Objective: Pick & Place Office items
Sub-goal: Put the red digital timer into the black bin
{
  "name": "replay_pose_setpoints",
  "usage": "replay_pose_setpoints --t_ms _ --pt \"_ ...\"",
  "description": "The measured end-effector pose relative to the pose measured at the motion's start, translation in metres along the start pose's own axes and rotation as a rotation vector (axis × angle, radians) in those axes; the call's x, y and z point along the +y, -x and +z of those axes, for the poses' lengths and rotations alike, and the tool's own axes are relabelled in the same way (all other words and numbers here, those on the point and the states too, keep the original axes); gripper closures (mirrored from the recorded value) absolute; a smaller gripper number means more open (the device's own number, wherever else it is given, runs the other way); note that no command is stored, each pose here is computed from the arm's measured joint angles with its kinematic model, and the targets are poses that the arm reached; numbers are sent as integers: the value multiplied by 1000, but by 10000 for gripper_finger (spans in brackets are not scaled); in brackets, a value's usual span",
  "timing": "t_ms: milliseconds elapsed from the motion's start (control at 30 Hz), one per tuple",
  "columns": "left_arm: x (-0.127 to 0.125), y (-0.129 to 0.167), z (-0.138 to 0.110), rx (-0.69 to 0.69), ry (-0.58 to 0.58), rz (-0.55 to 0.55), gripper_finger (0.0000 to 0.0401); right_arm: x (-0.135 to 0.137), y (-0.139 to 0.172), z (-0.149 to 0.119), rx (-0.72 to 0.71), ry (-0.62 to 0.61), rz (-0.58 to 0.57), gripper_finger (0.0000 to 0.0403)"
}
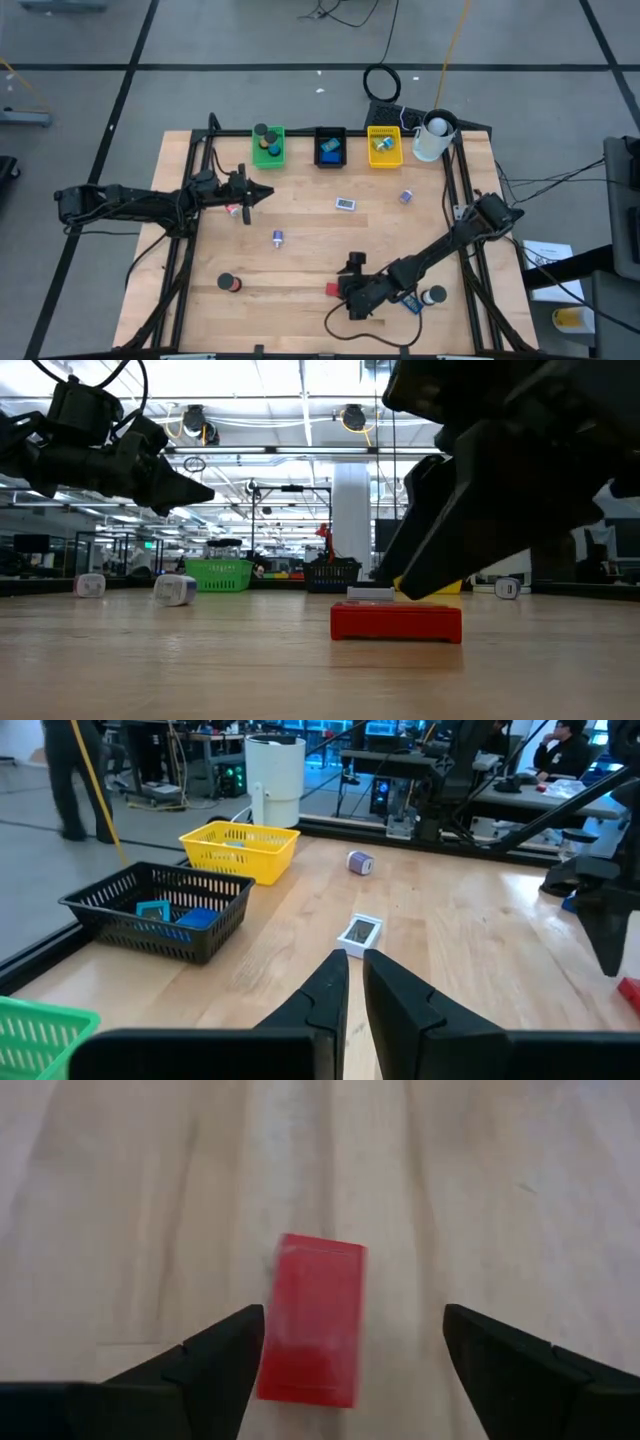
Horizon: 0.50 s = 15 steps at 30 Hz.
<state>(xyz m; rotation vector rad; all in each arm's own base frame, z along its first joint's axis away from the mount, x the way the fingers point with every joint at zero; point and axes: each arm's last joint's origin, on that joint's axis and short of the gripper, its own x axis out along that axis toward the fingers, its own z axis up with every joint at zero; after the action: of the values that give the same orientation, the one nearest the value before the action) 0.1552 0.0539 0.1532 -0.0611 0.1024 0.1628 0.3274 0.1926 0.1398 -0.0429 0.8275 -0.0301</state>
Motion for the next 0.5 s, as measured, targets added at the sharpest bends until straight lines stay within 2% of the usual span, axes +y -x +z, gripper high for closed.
replay_pose_setpoints --t_ms 233,500 --pt "0 0 0 0 -1 0 357 -3 -5 -2 61 -4 70 141" --pt "0 0 0 0 -1 0 357 -10 -7 -3 115 -19 88 194"
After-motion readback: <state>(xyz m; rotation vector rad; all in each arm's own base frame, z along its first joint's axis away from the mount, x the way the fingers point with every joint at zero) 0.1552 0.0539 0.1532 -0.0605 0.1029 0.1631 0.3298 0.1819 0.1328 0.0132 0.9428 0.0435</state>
